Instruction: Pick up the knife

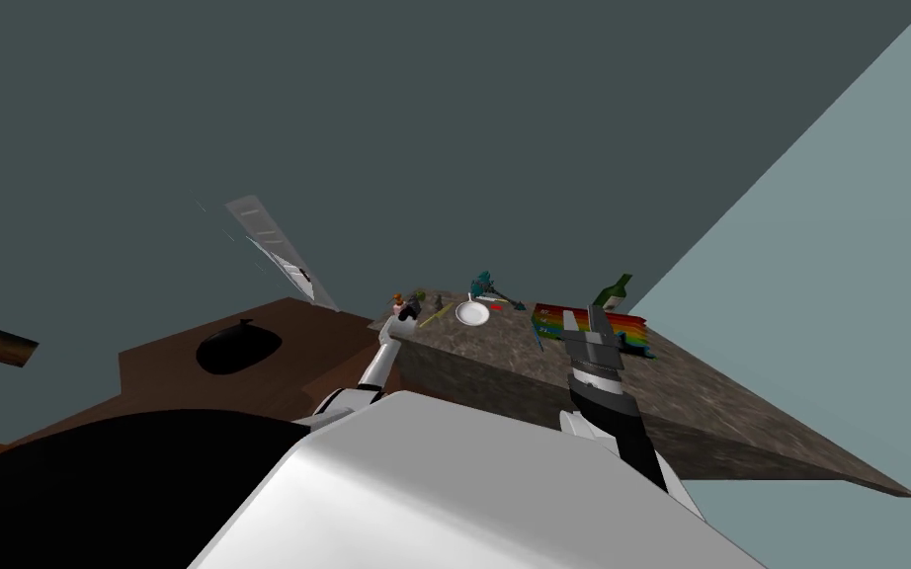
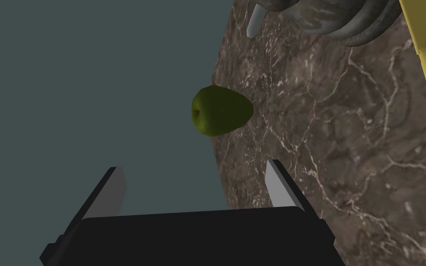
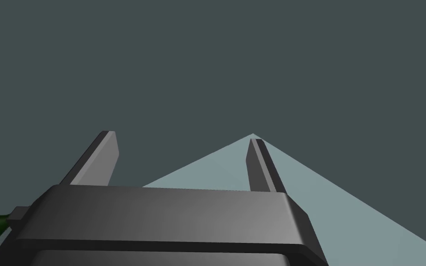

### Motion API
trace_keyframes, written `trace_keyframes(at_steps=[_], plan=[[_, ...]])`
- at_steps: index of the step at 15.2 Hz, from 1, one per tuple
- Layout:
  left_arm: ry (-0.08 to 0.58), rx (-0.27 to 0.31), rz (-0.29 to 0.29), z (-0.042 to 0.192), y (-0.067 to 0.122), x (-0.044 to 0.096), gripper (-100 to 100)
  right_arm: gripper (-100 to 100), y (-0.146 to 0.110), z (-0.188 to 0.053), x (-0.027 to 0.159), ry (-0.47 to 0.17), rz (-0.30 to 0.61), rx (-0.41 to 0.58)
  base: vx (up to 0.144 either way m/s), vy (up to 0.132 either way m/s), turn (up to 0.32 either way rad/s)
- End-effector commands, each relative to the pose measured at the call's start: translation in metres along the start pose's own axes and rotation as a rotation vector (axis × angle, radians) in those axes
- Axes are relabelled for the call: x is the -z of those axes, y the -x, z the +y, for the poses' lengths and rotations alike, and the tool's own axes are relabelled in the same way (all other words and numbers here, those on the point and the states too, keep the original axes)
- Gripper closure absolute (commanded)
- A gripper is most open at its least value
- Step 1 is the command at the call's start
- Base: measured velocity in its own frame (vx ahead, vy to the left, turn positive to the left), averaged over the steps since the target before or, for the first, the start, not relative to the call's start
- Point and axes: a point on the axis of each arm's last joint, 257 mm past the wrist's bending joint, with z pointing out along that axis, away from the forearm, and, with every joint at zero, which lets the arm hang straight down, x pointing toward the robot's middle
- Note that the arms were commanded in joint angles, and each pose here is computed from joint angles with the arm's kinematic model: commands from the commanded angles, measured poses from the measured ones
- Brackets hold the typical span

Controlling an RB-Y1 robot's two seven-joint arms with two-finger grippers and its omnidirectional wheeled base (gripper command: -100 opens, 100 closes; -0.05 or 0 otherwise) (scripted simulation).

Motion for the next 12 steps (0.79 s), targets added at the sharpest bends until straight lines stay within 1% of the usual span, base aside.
trace_keyframes(at_steps=[1,2,3,4,5,6,7,8,10,11,12], plan=[[0.023,0.004,-0.014,0.007,0.004,-0.004,-100,0,0.0,0.0,0.0,0.0,0.0,0.0,0.003,-0.006,0.008],[0.052,0.033,-0.047,0.005,0.009,-0.012,-100,0,0.0,0.0,0.0,0.0,0.0,0.0,0.005,-0.012,-0.037],[0.074,0.032,-0.057,0.014,0.012,-0.014,-100,0,0.0,0.0,0.0,0.0,0.0,0.0,0.005,-0.013,-0.052],[0.076,0.032,-0.058,0.014,0.013,-0.014,-100,0,0.0,0.0,0.0,0.0,0.0,0.0,0.004,-0.008,-0.026],[0.099,0.062,-0.086,0.012,0.016,-0.021,-100,0,0.0,0.0,0.0,0.0,0.0,0.0,0.004,-0.012,-0.046],[0.124,0.062,-0.098,0.021,0.019,-0.022,-100,0,0.0,0.0,0.0,0.0,0.0,0.0,0.006,-0.014,-0.047],[0.129,0.062,-0.102,0.022,0.02,-0.022,-100,0,0.0,0.0,0.0,0.0,0.0,0.0,0.005,-0.012,-0.015],[0.148,0.092,-0.127,0.02,0.023,-0.028,-100,0,0.0,0.0,0.0,0.0,0.0,0.0,0.006,-0.014,-0.037],[0.182,0.092,-0.145,0.03,0.027,-0.028,-100,0,0.0,0.0,0.0,0.0,0.0,0.0,0.006,-0.012,-0.033],[0.198,0.124,-0.169,0.025,0.028,-0.033,-100,0,0.0,0.0,0.0,0.0,0.0,0.0,0.004,-0.013,-0.041],[0.226,0.124,-0.184,0.034,0.031,-0.033,-100,0,0.0,0.0,0.0,0.0,0.0,0.0,0.007,-0.013,-0.045]])
